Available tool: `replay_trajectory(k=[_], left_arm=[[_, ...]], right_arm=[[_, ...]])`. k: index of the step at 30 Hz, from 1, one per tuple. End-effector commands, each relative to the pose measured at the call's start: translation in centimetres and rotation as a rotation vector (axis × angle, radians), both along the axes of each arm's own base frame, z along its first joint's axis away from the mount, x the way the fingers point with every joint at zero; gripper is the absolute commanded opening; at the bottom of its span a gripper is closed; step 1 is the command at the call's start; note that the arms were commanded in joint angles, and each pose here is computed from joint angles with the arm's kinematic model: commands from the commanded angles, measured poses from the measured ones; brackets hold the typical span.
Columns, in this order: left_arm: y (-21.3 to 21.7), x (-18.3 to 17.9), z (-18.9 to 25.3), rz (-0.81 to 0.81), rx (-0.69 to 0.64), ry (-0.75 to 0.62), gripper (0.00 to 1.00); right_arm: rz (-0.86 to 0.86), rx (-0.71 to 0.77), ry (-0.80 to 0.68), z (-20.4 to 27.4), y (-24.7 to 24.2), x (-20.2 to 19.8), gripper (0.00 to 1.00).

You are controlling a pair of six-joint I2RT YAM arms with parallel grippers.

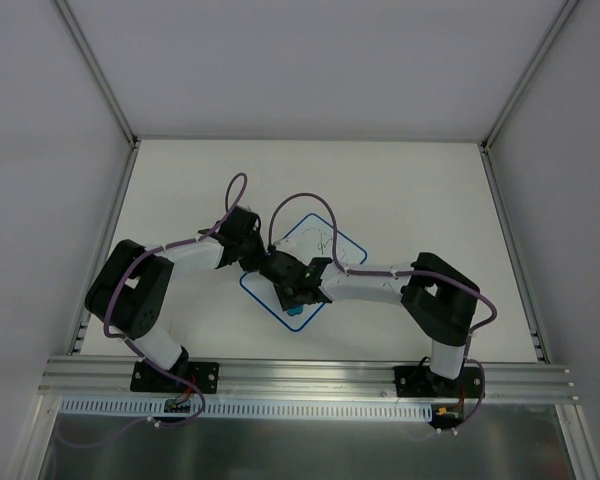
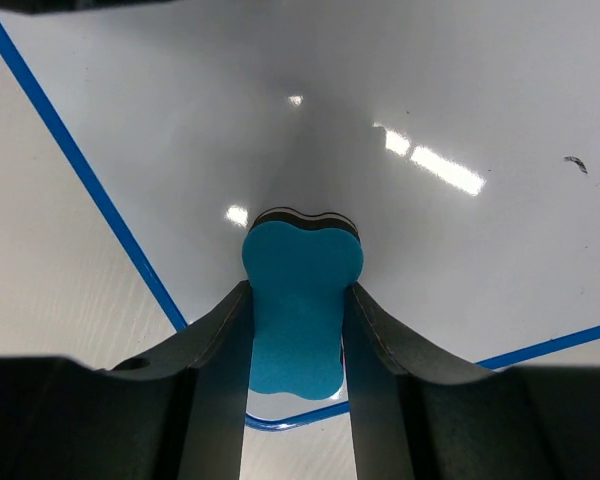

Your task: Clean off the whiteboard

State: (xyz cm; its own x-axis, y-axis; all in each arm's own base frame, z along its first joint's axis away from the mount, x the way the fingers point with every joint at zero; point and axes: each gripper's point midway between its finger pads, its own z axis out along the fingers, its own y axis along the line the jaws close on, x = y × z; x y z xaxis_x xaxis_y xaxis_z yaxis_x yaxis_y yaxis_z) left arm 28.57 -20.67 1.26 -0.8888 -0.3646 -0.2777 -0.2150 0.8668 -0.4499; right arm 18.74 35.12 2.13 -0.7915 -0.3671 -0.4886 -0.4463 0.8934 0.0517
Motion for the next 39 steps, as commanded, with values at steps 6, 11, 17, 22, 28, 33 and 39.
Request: replay_trajectory(k=[6, 11, 17, 22, 28, 33, 39], left_arm=[[5.3, -6.6, -5.6, -0.021, 0.239, 0.253, 0.0], [5.4, -6.7, -5.6, -0.023, 0.239, 0.255, 0.0], [5.4, -6.6, -5.4, -0.023, 0.236, 0.249, 0.0], [5.4, -6.7, -5.5, -0.027, 0.238, 0.249, 0.0], [5.2, -6.6, -5.6, -0.035, 0.234, 0.257, 0.0], [5.2, -6.5, -5.6, -0.03, 0.232, 0.256, 0.0], [5.2, -6.6, -5.5, -0.031, 0.235, 0.254, 0.0]], right_arm=[[-0.036, -0.269, -0.001, -0.5, -5.9, 0.1, 0.0], [-0.125, -0.274, 0.056, -0.9, -9.6, 1.0, 0.0], [-0.203, -0.273, 0.102, -1.7, -11.8, 1.6, 0.0], [-0.131, -0.225, 0.136, -2.4, -9.9, 0.8, 0.0], [0.055, -0.16, 0.174, -2.7, -4.9, -1.4, 0.0], [0.139, -0.122, 0.185, -2.7, -2.4, -2.7, 0.0], [0.173, -0.11, 0.196, -3.1, -1.9, -3.1, 0.0]])
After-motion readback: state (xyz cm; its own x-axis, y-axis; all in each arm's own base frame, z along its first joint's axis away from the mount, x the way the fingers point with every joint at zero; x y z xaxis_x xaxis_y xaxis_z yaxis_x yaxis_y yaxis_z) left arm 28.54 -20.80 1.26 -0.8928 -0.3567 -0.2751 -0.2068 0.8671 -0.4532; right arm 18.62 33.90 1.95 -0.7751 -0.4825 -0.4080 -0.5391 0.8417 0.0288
